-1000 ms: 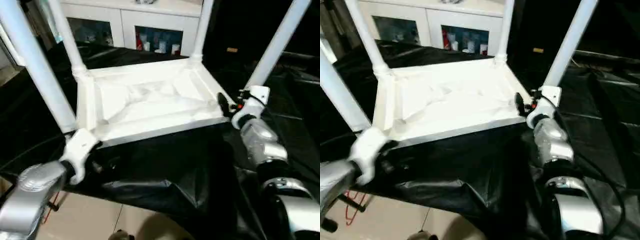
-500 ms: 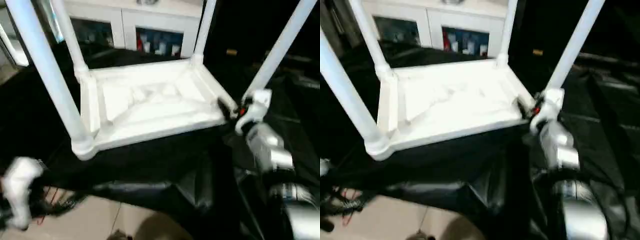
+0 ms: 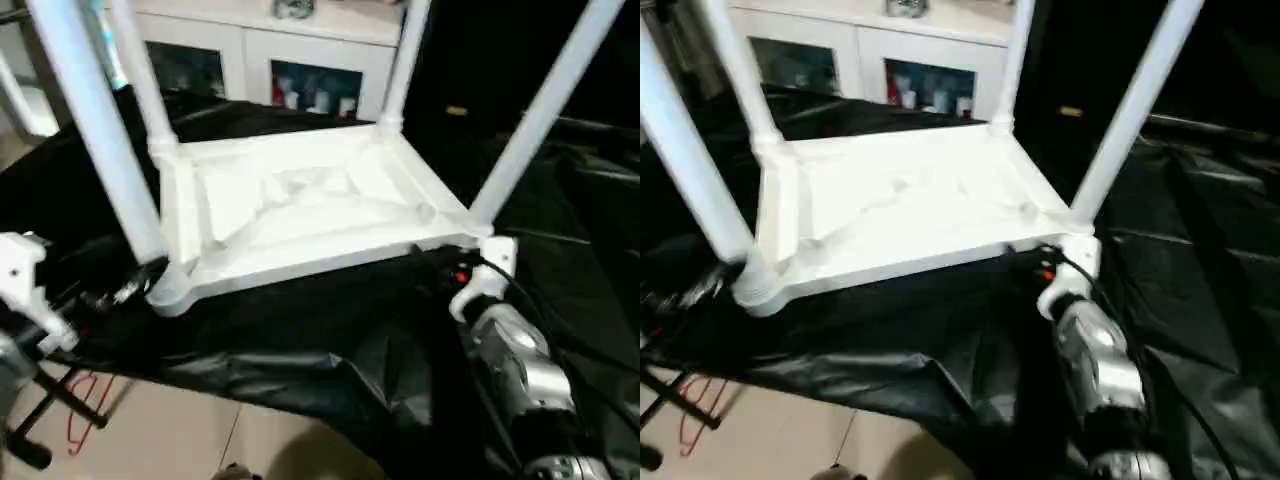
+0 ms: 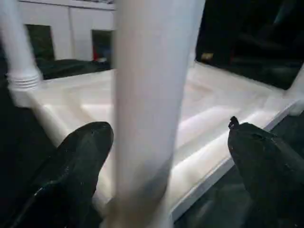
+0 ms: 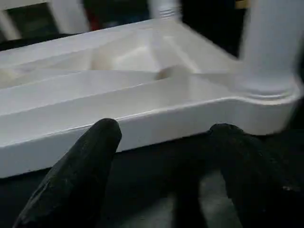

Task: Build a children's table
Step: Rotate table base

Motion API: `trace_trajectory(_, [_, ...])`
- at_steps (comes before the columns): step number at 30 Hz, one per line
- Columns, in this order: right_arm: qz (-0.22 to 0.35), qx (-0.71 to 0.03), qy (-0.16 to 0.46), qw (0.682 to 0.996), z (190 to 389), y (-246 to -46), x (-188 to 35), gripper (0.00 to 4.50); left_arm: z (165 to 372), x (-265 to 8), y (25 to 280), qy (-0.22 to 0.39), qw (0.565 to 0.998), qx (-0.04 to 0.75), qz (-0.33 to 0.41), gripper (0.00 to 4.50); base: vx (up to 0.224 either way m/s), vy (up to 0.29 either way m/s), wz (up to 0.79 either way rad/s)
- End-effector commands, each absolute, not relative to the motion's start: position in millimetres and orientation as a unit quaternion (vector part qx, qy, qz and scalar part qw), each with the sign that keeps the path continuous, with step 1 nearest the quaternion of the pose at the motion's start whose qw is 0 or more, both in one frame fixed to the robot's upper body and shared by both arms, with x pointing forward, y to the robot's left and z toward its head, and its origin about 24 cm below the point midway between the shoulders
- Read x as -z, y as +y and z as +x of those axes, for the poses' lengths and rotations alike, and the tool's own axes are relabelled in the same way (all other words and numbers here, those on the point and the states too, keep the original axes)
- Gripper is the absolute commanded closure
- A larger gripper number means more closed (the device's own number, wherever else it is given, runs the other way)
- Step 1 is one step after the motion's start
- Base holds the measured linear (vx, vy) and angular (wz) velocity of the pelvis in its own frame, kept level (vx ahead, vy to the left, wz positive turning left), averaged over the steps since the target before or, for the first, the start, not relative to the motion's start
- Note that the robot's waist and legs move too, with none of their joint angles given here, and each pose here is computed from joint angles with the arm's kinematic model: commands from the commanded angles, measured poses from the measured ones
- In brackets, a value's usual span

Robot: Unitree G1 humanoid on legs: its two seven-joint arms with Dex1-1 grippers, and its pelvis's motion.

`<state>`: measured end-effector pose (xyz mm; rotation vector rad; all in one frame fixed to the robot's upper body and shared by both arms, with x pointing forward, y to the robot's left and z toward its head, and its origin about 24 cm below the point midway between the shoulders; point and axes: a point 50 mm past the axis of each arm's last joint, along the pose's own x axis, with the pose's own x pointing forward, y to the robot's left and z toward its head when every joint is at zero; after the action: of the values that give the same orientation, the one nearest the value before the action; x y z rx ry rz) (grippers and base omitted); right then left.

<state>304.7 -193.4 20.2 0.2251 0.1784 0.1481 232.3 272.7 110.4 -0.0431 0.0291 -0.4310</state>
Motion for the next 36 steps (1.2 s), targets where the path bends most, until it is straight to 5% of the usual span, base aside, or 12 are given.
trace_trajectory(1, [0.079, -0.048, 0.107, 0.990, 309.5, -196.1, -19.0, 0.97, 244.7, -113.1, 255.1, -0.008, 0.969, 0.243, -0.045, 0.03, 0.000, 0.000, 0.00])
trace_trajectory(7, [0.034, -0.021, 0.156, 0.987, 325.4, -192.2, -11.7, 0.97, 258.5, -119.6, 220.4, -0.039, 0.941, 0.321, -0.100, 0.03, 0.000, 0.000, 0.00])
trace_trajectory(17, [0.010, -0.059, 0.168, 0.984, 348.0, -173.1, -19.5, 0.97, 228.1, -134.8, 169.3, 0.016, 0.820, 0.549, -0.158, 0.03, 0.000, 0.000, 0.00])
trace_trajectory(23, [0.008, -0.134, 0.169, 0.976, 351.7, -138.3, -20.7, 0.97, 220.2, -141.0, 116.1, 0.029, 0.749, 0.639, -0.170, 0.03, 0.000, 0.000, 0.00])
trace_trajectory(29, [0.005, -0.192, 0.163, 0.968, 350.1, -109.0, -20.9, 0.97, 233.8, -141.5, 91.7, 0.006, 0.751, 0.636, -0.179, 0.03, 0.000, 0.000, 0.00])
trace_trajectory(36, [0.025, -0.201, 0.161, 0.966, 355.1, -101.4, -25.3, 0.97, 261.5, -138.3, 58.1, -0.009, 0.773, 0.620, -0.136, 0.03, 0.000, 0.000, 0.00])
